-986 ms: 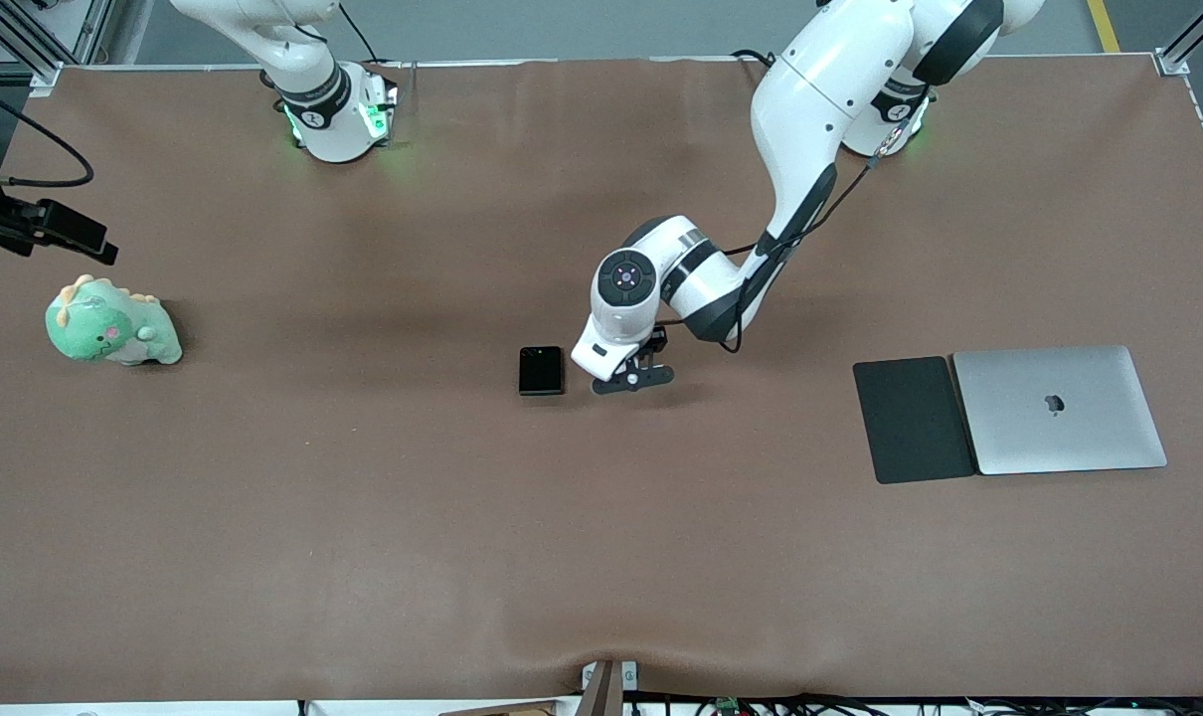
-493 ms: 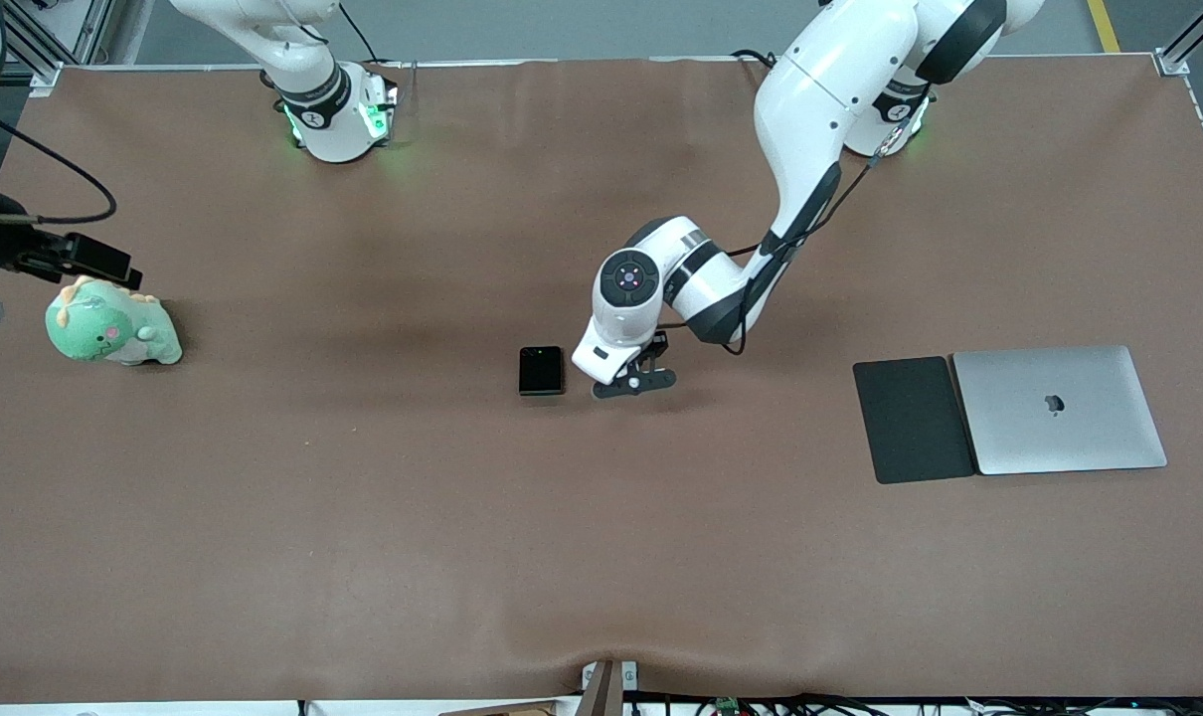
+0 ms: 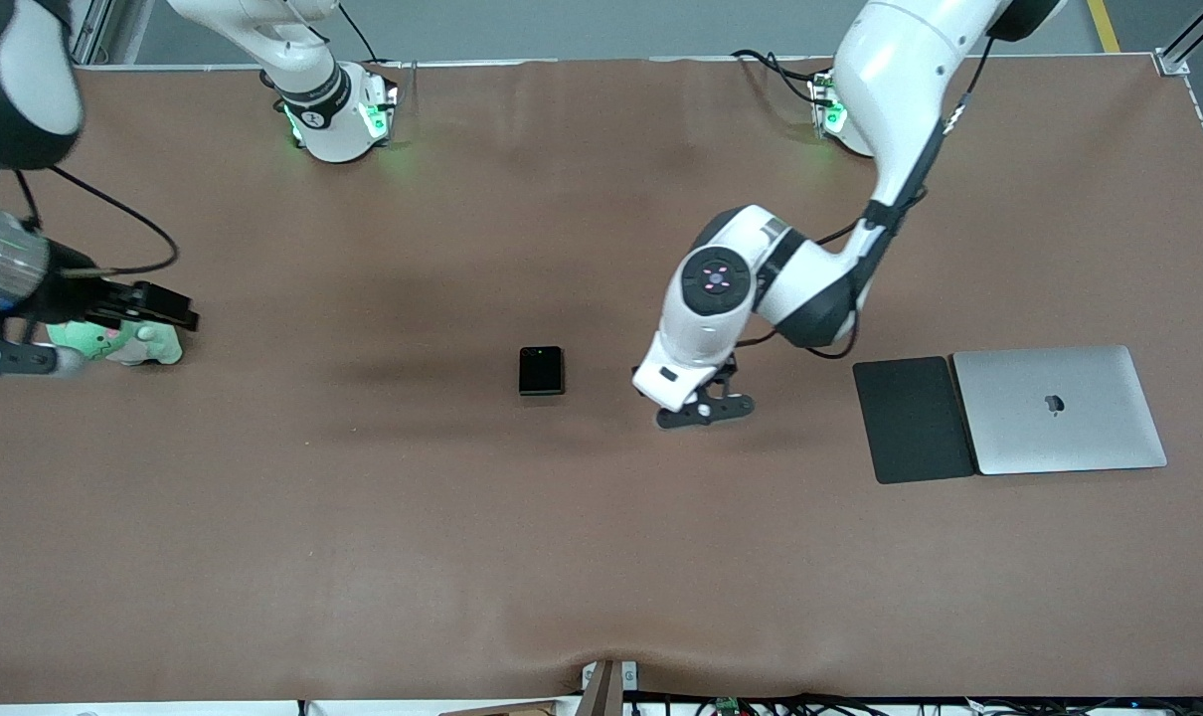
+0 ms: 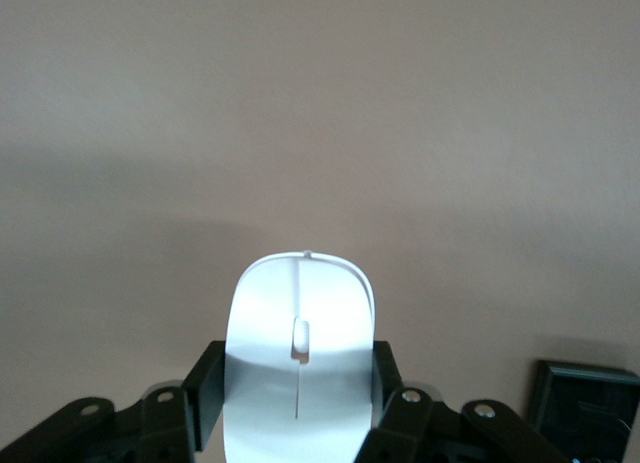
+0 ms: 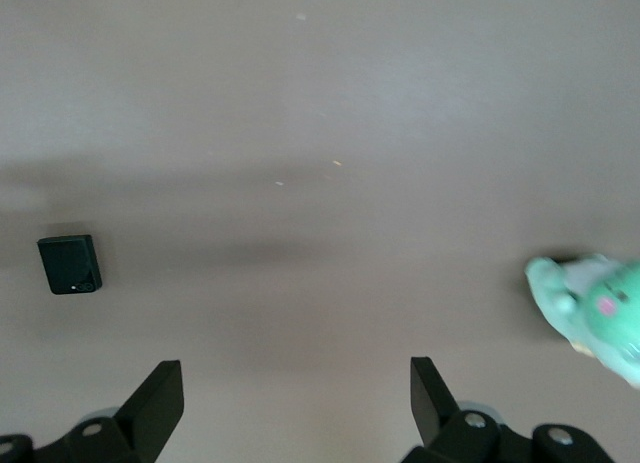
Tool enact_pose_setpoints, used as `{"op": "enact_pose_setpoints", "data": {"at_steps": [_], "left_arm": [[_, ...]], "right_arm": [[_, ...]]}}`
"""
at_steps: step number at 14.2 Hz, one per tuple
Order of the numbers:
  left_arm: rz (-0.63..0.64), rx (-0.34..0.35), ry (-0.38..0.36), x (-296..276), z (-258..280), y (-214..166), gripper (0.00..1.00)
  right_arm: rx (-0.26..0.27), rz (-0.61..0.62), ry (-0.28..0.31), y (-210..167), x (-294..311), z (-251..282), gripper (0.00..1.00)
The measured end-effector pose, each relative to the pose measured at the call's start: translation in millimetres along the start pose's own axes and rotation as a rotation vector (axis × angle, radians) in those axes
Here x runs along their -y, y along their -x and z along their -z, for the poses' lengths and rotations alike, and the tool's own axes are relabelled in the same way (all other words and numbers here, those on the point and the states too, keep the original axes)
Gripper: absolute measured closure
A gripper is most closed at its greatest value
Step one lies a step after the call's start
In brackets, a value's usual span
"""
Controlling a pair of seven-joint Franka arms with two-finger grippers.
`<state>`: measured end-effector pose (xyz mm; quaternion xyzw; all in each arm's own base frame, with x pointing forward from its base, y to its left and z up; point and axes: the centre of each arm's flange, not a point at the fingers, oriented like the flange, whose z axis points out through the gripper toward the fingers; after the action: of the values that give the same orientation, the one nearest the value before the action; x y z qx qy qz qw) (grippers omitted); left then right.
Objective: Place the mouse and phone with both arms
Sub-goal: 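Carry the mouse to the grey pad while the right gripper reaches the phone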
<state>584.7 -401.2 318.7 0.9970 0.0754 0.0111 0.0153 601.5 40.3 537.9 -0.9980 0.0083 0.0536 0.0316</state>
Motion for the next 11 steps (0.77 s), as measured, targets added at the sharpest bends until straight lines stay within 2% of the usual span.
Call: {"op": "enact_pose_setpoints", "data": {"at_steps": [3,6,11], "left_arm": [[-0.023,0.004,-0.019,48.1,6.0,-24.6,0.38],[-0.064,0.025,-0.047,115.9,4.1,-49.5,0.38],[-0.086,0.067,-0.074,219.9,-2.4,-74.9,0.38]], "right_arm": [[0.013,0.050,0.009,-14.9,41.3,-32.0,0.00],[-0.011,0.075,0.009,-25.1,62.3,-46.8,0.00],[0.008,0.008,0.020,-28.8,110.5,-78.2,0.00]]}}
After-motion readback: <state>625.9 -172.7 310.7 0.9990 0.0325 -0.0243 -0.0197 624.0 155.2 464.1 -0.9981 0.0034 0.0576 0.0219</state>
